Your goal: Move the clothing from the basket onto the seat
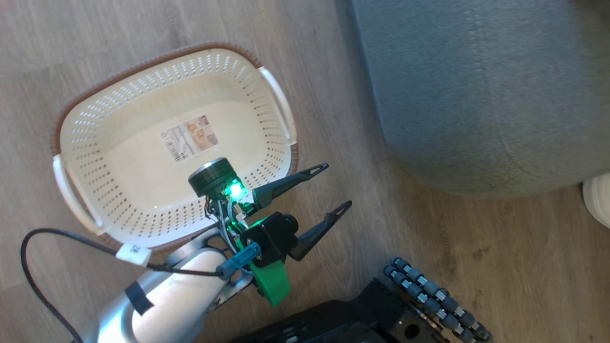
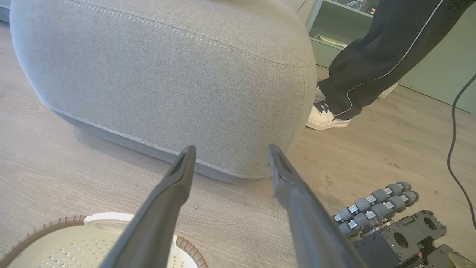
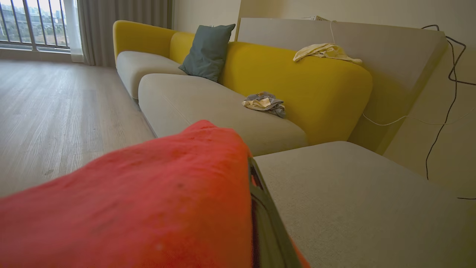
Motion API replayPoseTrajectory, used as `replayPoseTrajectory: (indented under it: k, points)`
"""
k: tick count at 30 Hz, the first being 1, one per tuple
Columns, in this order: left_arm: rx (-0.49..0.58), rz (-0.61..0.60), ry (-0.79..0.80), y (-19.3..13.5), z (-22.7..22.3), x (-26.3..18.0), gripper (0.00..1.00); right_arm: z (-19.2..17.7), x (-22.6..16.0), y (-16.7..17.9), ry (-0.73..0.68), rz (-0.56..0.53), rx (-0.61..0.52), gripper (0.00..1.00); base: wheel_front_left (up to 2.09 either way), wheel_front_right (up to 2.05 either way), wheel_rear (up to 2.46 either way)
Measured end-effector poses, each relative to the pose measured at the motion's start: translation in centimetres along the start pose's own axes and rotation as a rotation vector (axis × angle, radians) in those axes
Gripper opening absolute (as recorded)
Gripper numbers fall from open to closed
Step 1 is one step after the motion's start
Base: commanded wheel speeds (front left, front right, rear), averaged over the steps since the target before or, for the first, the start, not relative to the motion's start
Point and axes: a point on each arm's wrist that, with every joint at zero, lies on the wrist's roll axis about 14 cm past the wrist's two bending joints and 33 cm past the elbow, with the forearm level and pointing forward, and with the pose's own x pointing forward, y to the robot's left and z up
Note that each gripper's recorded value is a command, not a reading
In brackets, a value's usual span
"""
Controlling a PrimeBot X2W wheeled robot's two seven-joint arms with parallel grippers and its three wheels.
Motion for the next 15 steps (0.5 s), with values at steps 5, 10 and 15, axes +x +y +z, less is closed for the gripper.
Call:
replayPoseTrajectory:
  k: [5,10,15]
  points:
    - [-0.013,0.024,0.015,0.5,-0.7,-0.7,1.0,-4.0,0.7,2.6,0.121,0.049,-0.071,0.0,0.0,0.0,0.0]
    - [-0.016,0.047,0.028,1.0,-1.1,-1.3,1.0,-9.3,-0.3,3.7,0.317,0.049,-0.063,0.0,0.0,0.0,0.0]
    - [-0.022,0.068,0.031,1.4,-1.3,-1.6,1.0,-11.9,-1.0,5.3,0.403,0.082,-0.081,0.0,0.0,0.0,0.0]
